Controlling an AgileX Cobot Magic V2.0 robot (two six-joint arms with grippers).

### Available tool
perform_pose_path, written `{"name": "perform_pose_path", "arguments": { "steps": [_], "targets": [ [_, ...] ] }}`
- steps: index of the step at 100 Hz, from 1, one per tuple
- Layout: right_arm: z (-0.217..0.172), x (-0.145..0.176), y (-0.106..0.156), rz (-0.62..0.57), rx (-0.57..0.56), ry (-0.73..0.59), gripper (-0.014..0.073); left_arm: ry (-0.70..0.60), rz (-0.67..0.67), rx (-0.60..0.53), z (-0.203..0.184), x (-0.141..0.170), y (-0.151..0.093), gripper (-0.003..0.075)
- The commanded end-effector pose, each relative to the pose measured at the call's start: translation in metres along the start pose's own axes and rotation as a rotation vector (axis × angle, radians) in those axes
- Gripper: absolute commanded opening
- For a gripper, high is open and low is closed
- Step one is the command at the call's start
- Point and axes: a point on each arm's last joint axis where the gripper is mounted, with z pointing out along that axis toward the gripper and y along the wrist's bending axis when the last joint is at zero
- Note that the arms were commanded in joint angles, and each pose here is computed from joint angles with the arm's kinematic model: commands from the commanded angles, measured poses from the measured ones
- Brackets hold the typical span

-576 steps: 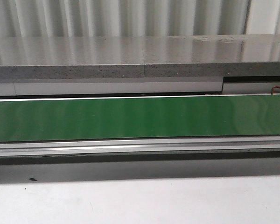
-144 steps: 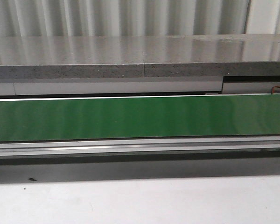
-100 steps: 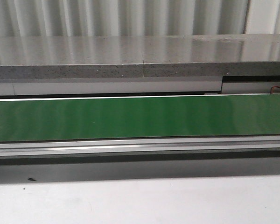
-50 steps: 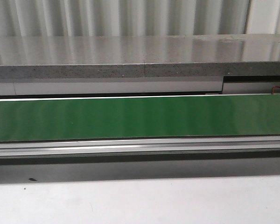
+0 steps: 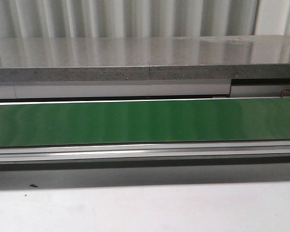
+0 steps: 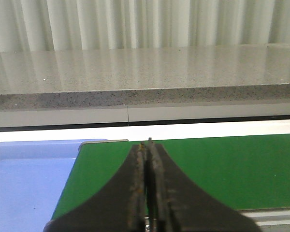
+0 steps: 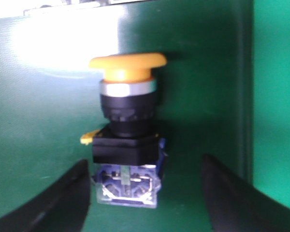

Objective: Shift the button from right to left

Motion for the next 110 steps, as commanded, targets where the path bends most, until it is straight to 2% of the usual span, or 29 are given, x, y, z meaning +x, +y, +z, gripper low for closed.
{"name": "perform_pose_path", "arguments": {
  "steps": [1,19,41,47,55,66,76,88,110],
  "targets": [
    [-0.022,-0.005,0.002,-0.009,-0.002,-0.091,0.0582,-0.071,-0.015,-0.001,-0.001,0.004,0.000,-0.0020],
    [-0.048,0.002,0.009,-0.081,-0.017,-0.169,0.0582,-0.071,-0.015,-0.001,-0.001,0.004,0.000,-0.0020],
    [-0.090,0.033,0.020,-0.162,-0.014,-0.378,0.0568,-0.071,-0.015,-0.001,-0.001,0.004,0.000,-0.0020],
    [-0.101,0.048,0.021,-0.194,-0.008,-0.436,0.0505,-0.071,-0.015,-0.001,-0.001,0.004,0.000,-0.0021],
    [-0.113,0.065,0.020,-0.214,0.001,-0.508,0.0366,-0.071,-0.015,-0.001,-0.001,0.004,0.000,-0.0020],
    [-0.131,0.091,0.020,-0.222,0.006,-0.587,0.0095,-0.071,-0.015,-0.001,-0.001,0.004,0.000,-0.0021],
    [-0.144,0.113,0.019,-0.225,0.008,-0.662,-0.0070,-0.071,-0.015,-0.001,-0.001,0.004,0.000,-0.0020],
    [-0.157,0.140,0.018,-0.229,0.010,-0.737,-0.0068,-0.071,-0.015,-0.001,-0.001,0.004,0.000,-0.0020],
    [-0.156,0.184,0.014,-0.231,0.012,-0.828,-0.0068,-0.071,-0.015,-0.001,-0.001,0.004,0.000,-0.0020]
  ]
}}
